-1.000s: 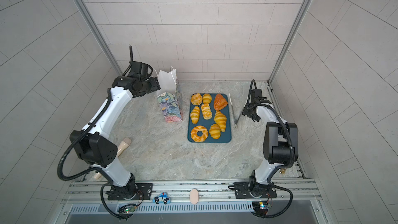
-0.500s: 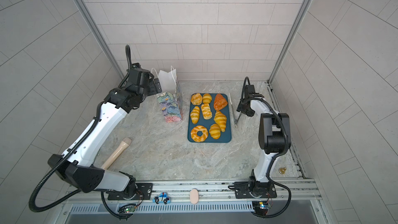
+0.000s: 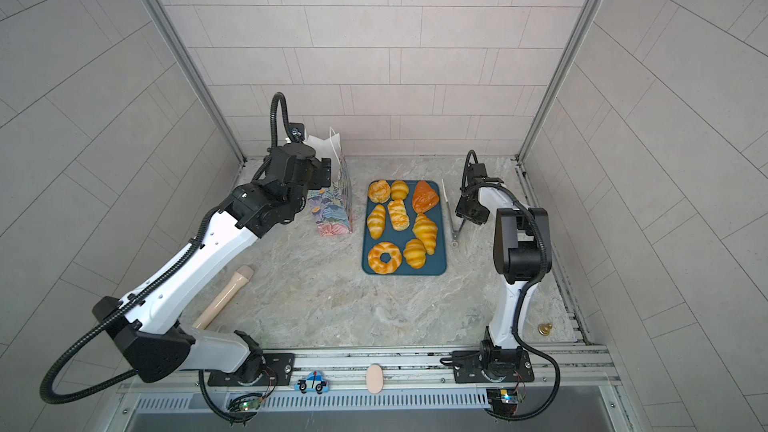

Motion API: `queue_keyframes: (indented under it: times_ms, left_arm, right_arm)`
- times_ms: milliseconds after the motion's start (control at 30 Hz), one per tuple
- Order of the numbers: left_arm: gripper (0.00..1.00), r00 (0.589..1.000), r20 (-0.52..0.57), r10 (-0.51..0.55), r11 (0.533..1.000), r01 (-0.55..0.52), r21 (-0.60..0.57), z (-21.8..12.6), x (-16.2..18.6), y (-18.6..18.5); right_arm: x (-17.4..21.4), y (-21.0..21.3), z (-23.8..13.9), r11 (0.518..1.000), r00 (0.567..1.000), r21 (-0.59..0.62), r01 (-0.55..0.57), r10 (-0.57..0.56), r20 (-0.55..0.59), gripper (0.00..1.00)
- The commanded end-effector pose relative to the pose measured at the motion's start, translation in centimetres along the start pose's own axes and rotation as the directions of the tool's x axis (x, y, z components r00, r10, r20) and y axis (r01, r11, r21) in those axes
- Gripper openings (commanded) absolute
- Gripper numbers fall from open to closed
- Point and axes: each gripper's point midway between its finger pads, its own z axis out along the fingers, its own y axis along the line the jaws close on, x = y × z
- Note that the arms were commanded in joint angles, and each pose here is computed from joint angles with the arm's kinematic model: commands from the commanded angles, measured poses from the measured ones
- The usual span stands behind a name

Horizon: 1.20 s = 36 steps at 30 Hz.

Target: Place the fake bread into the paper bag

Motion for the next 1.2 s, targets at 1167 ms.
queue_keyframes:
  times_ms: [1167]
  left_arm:
    - [1.00,0.996,-0.075,-0.055,0.851,0.086,0.518,1.8,-4.9,-13.7]
  right_arm:
    - [-5.0,6.5,-13.1,0.910,0.988,-0.396,0.122,-0.075,0.132,0.00]
